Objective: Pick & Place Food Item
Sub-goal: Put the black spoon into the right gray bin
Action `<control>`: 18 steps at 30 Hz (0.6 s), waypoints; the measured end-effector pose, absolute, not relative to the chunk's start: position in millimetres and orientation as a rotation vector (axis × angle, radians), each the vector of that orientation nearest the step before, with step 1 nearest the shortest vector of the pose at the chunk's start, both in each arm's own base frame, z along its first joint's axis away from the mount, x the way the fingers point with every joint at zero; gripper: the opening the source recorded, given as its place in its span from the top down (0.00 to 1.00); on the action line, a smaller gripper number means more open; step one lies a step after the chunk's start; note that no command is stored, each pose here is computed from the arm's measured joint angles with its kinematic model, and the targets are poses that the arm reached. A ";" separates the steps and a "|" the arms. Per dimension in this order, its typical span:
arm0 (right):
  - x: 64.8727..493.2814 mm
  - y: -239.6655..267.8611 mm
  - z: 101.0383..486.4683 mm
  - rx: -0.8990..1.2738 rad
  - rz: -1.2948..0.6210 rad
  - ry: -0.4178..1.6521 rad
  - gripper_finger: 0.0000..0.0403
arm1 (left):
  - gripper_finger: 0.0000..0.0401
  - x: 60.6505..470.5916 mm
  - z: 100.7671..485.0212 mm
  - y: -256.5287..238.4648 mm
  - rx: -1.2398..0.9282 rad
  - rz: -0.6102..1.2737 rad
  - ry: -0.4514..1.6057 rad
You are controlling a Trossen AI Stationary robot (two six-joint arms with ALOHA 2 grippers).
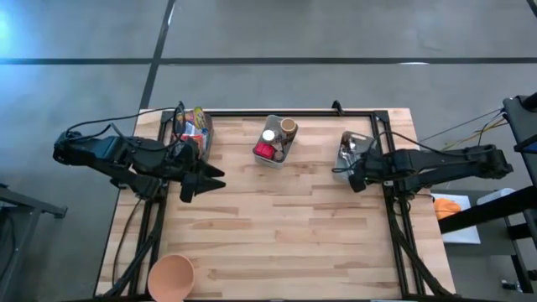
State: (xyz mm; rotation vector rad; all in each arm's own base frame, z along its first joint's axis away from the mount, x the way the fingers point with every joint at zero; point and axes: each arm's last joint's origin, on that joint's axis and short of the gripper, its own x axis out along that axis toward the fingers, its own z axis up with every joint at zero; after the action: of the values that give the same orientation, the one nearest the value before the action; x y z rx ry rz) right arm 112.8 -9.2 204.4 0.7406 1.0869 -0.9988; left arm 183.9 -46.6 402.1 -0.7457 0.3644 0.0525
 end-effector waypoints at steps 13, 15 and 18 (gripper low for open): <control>128.4 -10.1 183.6 0.713 -1.010 1.122 0.98 | 0.31 183.9 402.1 -46.6 -0.747 0.053 0.364; 130.3 -10.1 181.9 0.706 -1.016 1.135 0.98 | 0.31 183.9 402.1 -46.6 -0.748 0.053 0.364; 131.5 -10.1 180.2 0.699 -1.022 1.151 0.98 | 0.31 183.9 402.1 -46.6 -0.750 0.053 0.364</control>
State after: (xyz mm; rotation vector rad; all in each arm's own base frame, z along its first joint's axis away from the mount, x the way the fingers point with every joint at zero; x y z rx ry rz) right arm 131.5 -10.1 180.2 0.6990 1.1507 -1.0223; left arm 183.9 -46.6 402.1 -0.7501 0.3637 0.0534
